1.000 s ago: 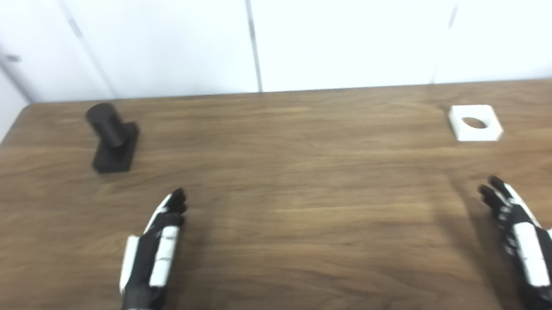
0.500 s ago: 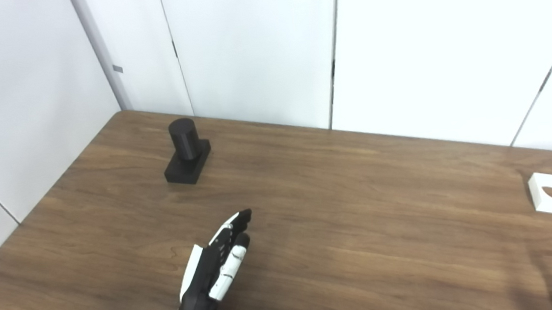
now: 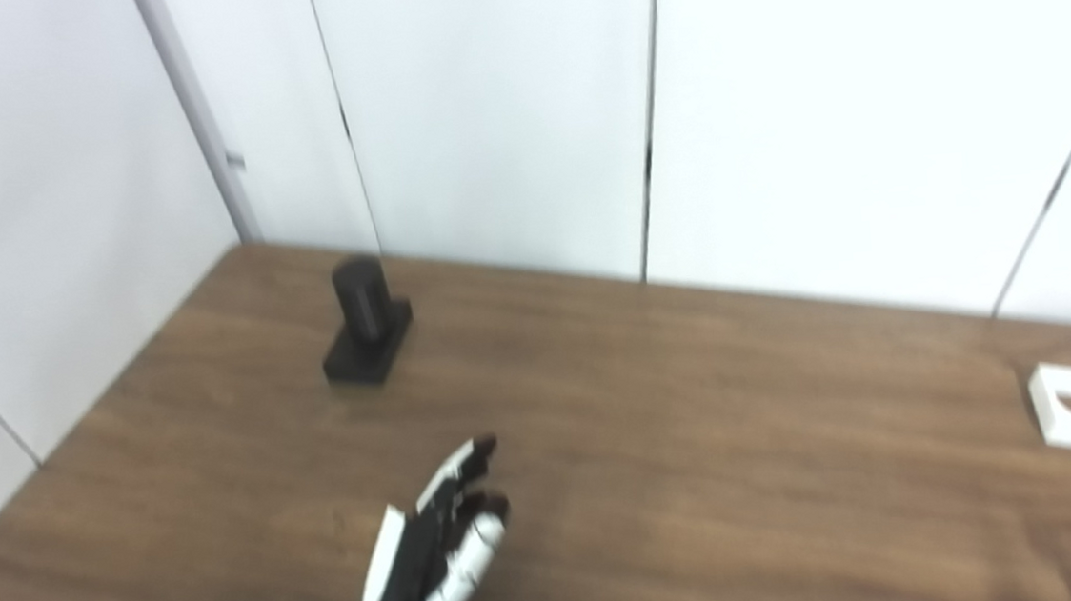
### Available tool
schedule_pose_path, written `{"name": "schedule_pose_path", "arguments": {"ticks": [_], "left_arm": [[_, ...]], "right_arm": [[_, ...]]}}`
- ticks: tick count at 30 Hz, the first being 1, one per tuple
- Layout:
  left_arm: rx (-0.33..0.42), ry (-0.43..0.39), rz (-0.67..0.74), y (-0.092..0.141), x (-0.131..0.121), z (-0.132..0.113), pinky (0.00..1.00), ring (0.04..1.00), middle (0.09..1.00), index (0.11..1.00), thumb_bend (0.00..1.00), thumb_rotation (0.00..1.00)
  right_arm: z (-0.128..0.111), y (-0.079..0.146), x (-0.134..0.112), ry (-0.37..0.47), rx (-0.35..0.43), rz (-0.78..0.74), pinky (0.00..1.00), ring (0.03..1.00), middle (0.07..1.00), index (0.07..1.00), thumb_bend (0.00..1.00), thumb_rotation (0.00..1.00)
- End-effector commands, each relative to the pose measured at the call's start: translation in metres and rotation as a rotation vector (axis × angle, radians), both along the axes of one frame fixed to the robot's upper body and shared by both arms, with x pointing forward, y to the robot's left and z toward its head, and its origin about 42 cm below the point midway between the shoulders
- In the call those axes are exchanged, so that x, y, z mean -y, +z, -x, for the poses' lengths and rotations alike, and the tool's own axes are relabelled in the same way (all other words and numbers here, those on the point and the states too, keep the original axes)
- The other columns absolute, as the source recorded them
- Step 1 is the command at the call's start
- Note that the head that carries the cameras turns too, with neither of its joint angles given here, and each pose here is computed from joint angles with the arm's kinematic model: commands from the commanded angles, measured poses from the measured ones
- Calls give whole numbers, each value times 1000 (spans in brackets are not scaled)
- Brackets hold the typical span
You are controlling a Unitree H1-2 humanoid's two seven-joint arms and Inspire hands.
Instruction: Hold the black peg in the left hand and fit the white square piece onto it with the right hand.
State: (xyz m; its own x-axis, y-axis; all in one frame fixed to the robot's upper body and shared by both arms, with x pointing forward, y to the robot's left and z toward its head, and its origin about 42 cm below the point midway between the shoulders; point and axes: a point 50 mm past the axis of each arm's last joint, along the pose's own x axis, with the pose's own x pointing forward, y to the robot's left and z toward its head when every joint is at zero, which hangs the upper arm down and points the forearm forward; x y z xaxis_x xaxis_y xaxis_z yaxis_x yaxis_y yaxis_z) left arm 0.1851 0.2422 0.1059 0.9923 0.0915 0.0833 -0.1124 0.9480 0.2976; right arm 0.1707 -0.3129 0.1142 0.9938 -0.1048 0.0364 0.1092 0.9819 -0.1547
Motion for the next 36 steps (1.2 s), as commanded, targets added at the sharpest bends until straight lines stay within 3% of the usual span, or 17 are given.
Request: {"name": "schedule_pose_path", "arguments": {"ticks": [1, 4, 7, 10, 14, 18, 21, 25, 36], "left_arm": [[44, 70, 12, 12, 16, 3, 845, 888, 893, 883, 509, 476], [100, 143, -92, 26, 10, -1, 847, 887, 886, 863, 563, 362], [125, 216, -144, 37, 4, -5, 864, 884, 877, 846, 608, 310], [129, 328, -212, 54, -7, -14, 897, 905, 891, 846, 709, 371], [137, 418, -334, 74, -23, -28, 935, 924, 909, 855, 717, 426], [121, 530, -480, 85, -42, -47, 882, 900, 878, 839, 773, 510], [107, 574, -527, 90, -54, -60, 803, 886, 871, 835, 787, 514], [85, 620, -578, 93, -68, -77, 782, 877, 875, 834, 807, 551], [-5, 650, -647, 87, -96, -135, 827, 885, 872, 821, 853, 589]], "right_arm": [[1, 5, 6, -19, 24, 29, 981, 896, 869, 877, 521, 1000], [1, 4, 7, -19, 28, 32, 956, 892, 874, 874, 514, 1000], [2, 4, 7, -24, 22, 38, 935, 889, 871, 870, 505, 1000], [3, 5, 6, -27, 12, 32, 961, 900, 866, 869, 528, 1000], [3, 4, 4, -28, 19, 44, 966, 894, 860, 866, 548, 1000], [3, 4, 3, -26, 18, 48, 961, 889, 860, 866, 577, 1000], [3, 3, 2, -25, 19, 46, 957, 886, 858, 864, 578, 1000], [1, 3, 1, -24, 22, 50, 918, 867, 845, 850, 583, 1000], [3, 3, -2, -13, 21, 18, 870, 867, 845, 842, 620, 986]]}}
